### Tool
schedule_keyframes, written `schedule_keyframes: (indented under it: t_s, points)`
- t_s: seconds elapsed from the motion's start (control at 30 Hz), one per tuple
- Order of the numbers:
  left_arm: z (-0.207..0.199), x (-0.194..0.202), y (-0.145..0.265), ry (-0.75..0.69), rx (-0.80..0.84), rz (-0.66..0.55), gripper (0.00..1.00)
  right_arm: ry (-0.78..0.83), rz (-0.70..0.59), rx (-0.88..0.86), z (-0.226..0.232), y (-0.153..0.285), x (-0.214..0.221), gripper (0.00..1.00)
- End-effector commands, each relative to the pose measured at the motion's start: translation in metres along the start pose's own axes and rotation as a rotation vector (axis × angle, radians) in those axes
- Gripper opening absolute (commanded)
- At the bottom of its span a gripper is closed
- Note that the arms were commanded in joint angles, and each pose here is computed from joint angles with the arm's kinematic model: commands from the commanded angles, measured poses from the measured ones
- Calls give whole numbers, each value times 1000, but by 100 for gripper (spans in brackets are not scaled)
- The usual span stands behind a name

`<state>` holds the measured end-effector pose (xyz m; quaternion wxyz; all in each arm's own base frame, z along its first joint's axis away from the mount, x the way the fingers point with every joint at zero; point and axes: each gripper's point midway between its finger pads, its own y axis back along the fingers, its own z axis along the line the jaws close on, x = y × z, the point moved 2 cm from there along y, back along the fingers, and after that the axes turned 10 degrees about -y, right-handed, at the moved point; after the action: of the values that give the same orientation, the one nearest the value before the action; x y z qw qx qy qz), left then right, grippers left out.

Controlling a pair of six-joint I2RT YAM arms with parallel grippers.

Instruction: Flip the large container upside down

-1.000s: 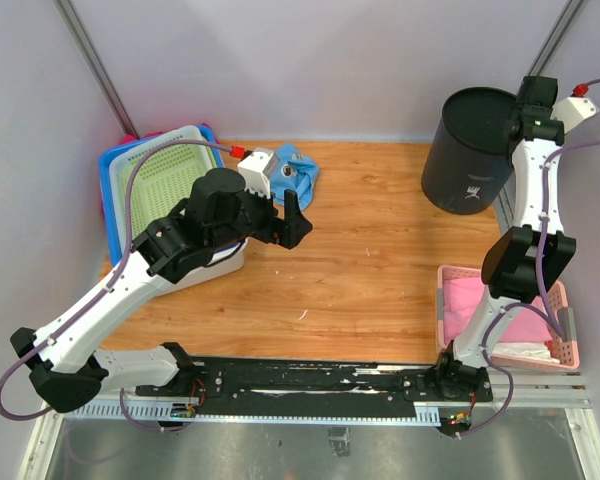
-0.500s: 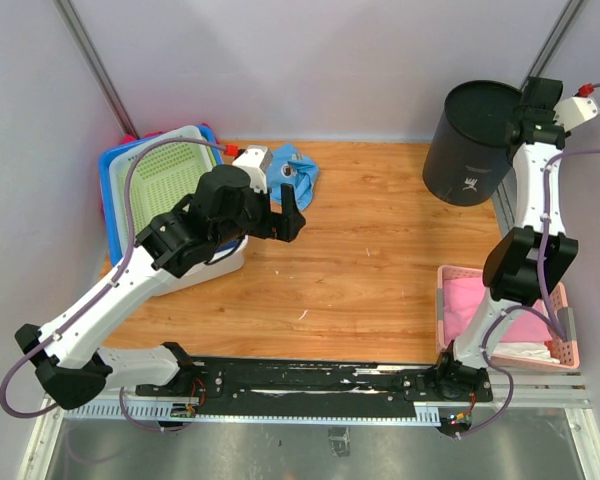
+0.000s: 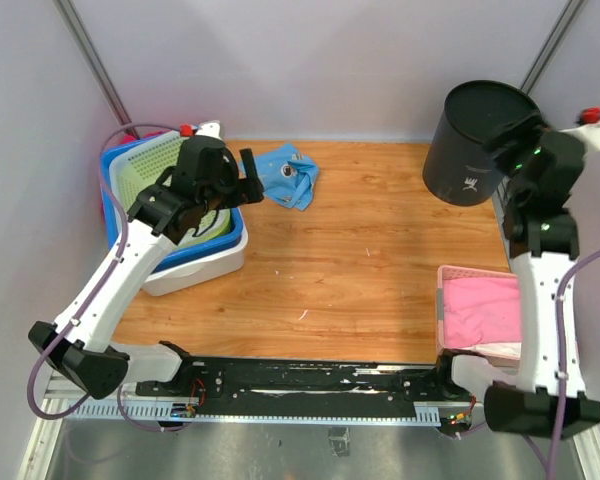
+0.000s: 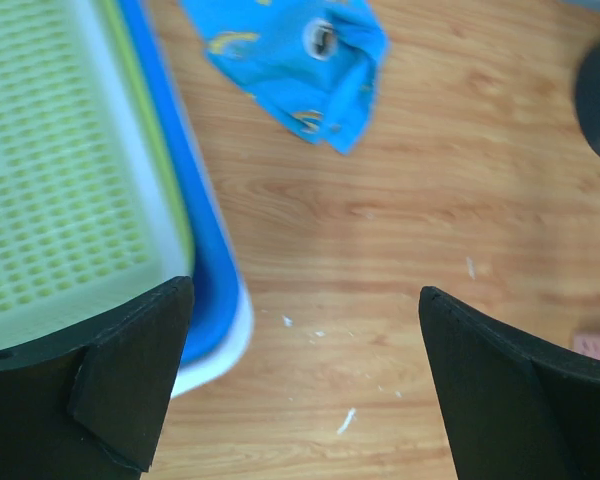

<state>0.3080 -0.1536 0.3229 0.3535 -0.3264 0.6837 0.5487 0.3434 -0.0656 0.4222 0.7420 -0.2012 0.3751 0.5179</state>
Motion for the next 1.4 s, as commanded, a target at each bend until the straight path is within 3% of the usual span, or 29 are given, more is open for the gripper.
schedule_keyframes:
  t_s: [0.0,0.17,0.33,0.53,0.7,0.8,0.93,1.1,1.37]
  points:
    - [56,-5,-14,81,-182,8,99,266,303,-194,25,46,113,74]
    - [85,5,-33,76,-245,67,99,490,582,-227,8,98,211,74]
    - [86,11,-57,58,-254,94,93,536,712,-147,-34,124,239,74]
    - [106,21,-78,37,-376,105,74,510,724,-133,-58,142,236,71]
    - [115,35,-89,16,-407,117,55,503,654,-83,-69,147,212,70]
    - [114,44,-94,35,-383,141,37,485,611,-92,-66,149,199,69]
    - [109,31,-83,52,-350,89,16,486,573,-104,-61,147,187,68]
    - [102,-13,-42,23,-318,0,3,486,578,-103,-55,147,183,67]
    - [80,-102,48,-32,-193,-256,0,447,577,-104,-57,151,182,67]
